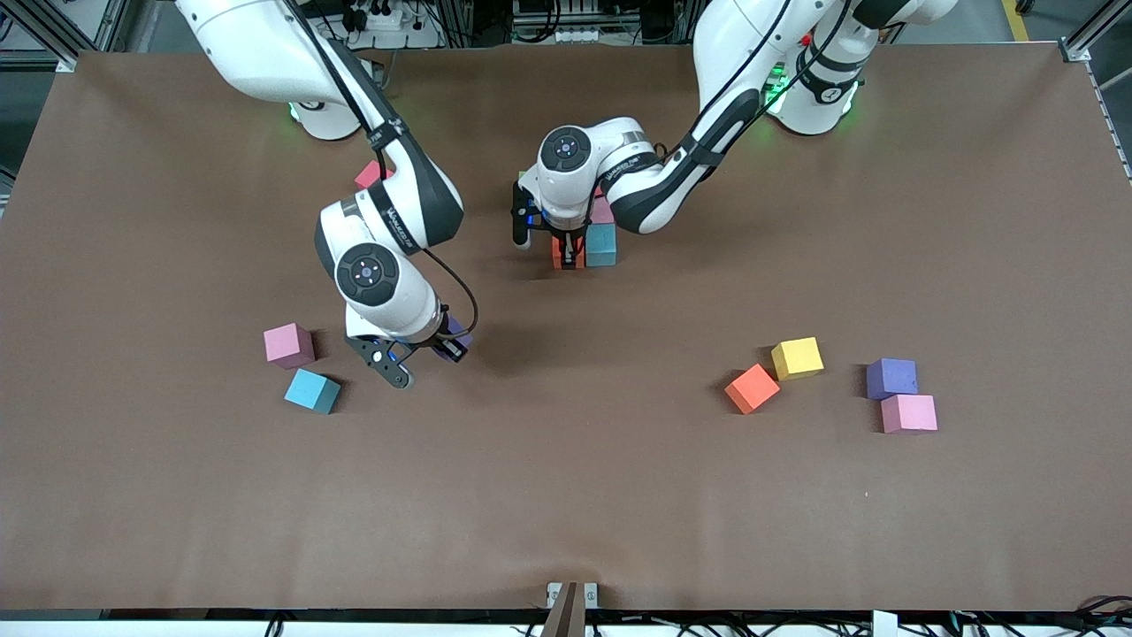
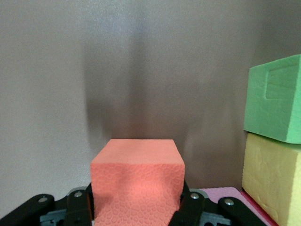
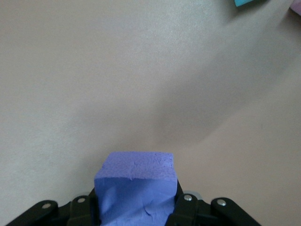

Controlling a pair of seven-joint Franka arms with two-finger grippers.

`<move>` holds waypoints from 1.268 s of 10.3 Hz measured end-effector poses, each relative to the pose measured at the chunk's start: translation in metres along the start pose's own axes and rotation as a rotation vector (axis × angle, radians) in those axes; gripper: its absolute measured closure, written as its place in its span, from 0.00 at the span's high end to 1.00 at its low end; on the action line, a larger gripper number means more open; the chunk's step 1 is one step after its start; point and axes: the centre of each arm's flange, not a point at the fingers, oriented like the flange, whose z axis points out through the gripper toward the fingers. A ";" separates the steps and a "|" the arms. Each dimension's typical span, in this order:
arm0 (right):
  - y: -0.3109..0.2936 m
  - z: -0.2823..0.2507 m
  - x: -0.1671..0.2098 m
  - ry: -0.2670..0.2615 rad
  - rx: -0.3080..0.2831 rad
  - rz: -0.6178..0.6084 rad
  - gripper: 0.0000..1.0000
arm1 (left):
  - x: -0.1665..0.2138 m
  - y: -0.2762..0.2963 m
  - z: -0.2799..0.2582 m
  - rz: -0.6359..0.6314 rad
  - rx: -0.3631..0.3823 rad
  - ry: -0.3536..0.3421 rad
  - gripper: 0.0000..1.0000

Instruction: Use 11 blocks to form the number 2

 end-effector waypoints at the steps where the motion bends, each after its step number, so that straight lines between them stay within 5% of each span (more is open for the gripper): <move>1: 0.001 -0.007 0.002 0.005 0.009 0.012 0.53 | 0.000 0.000 0.000 0.000 0.000 0.000 0.59; 9: 0.042 -0.045 0.051 0.000 0.009 0.084 0.53 | 0.000 0.001 0.001 0.002 -0.002 -0.001 0.60; 12: 0.047 -0.054 0.050 -0.013 0.026 0.096 0.53 | 0.001 0.002 0.003 -0.003 -0.004 -0.002 0.99; 13: 0.047 -0.055 0.051 -0.013 0.027 0.096 0.53 | 0.001 0.002 0.003 -0.003 -0.004 -0.002 1.00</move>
